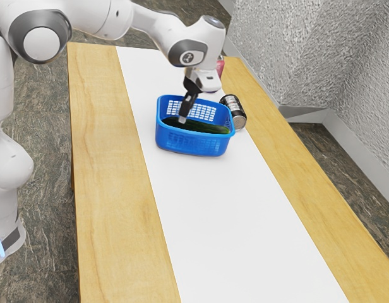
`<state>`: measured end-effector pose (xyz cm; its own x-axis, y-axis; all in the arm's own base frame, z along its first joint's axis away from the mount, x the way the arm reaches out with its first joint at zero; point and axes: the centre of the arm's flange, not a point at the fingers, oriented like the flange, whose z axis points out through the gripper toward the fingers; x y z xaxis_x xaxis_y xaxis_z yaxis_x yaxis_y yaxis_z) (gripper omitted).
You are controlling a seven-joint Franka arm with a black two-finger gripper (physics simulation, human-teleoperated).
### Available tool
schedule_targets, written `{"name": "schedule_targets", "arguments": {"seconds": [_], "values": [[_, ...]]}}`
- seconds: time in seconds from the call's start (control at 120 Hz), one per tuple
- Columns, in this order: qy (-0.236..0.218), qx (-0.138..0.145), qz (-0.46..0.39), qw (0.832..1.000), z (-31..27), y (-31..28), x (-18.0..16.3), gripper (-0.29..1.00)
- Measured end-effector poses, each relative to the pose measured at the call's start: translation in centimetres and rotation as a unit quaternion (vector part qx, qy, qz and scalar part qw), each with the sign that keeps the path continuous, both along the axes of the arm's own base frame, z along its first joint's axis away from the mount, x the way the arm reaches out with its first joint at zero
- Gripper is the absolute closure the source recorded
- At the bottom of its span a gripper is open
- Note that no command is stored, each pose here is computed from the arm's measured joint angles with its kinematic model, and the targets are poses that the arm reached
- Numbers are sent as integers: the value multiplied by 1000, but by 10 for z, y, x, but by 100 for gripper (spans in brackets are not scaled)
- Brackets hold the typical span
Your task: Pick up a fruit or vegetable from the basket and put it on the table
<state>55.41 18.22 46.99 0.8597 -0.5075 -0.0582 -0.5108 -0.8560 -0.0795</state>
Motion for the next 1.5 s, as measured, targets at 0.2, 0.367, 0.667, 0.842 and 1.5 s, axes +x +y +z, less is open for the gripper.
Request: {"name": "schedule_targets", "arguments": {"seconds": [0.2,0.367,0.667,0.842,1.5], "values": [[-8,-4,-12,1000,-7,-7,8,0],[-19,-8,-15,1000,-17,-8,16,1],[-45,-6,-41,998,-21,-28,30,42],[-65,21,-66,996,10,-61,32,51],[-13,-47,-59,997,43,-291,84,54]]}}
